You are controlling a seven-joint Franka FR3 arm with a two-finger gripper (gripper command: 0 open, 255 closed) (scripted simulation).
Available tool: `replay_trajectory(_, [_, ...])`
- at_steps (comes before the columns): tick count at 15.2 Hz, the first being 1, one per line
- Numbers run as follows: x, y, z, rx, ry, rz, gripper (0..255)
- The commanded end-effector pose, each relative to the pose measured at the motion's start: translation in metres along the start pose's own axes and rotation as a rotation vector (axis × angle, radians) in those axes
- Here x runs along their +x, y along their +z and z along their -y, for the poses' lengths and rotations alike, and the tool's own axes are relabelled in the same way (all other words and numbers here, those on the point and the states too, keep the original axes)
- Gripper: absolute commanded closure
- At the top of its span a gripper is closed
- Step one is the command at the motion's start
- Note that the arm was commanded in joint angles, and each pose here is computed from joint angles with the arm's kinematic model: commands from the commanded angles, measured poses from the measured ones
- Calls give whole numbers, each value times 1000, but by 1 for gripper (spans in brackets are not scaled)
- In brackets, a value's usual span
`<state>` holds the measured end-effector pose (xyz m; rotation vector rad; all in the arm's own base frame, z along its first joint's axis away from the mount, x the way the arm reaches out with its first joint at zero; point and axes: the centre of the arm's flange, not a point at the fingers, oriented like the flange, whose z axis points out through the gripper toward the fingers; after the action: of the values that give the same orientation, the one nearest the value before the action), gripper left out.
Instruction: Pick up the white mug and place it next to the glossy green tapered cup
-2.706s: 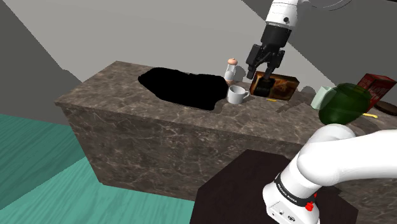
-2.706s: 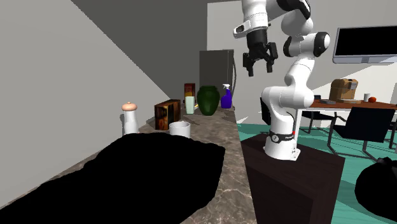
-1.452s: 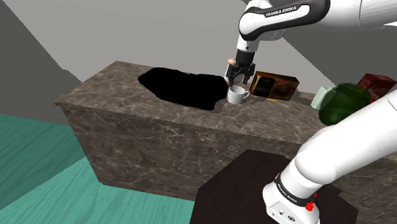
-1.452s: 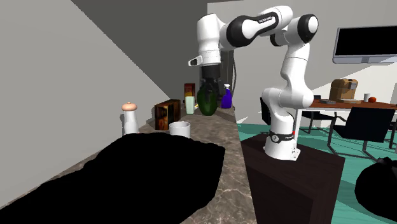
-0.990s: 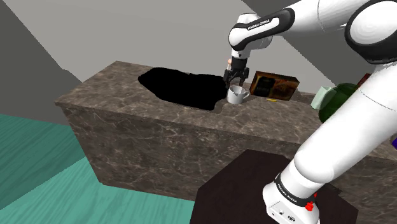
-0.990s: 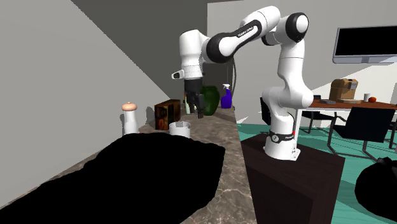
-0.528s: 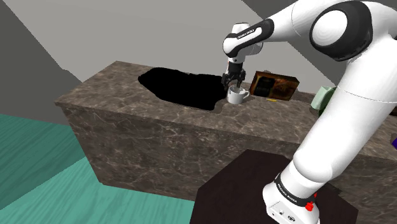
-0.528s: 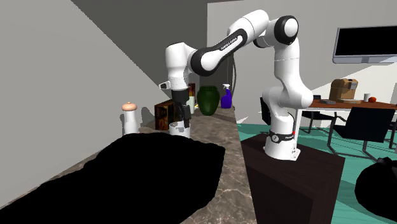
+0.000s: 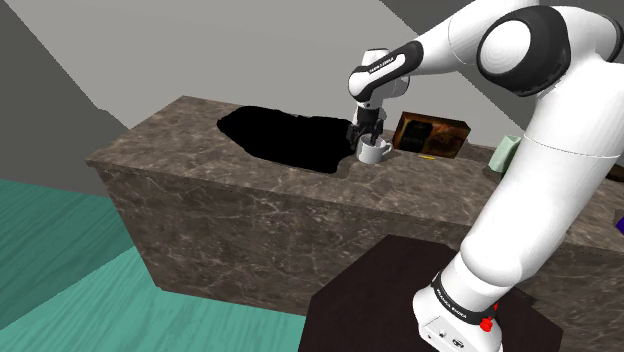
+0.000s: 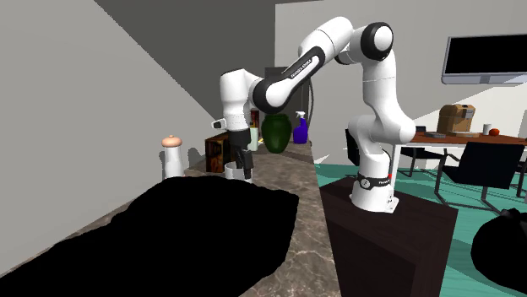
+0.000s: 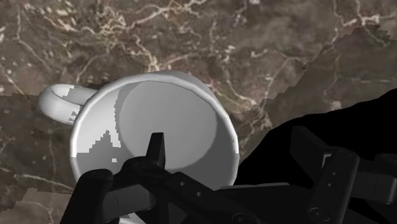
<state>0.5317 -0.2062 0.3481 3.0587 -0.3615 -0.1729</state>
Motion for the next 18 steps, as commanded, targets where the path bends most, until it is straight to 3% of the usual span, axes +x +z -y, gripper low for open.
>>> replay_trajectory(1, [0,1,0,0,0,0,0])
replay_trajectory(5, [0,1,0,0,0,0,0])
replay_trajectory(6, [0,1,0,0,0,0,255])
replay_trajectory(15, [0,1,0,0,0,0,255])
replay_trajectory(18, [-2,-15,-1,0,0,0,255])
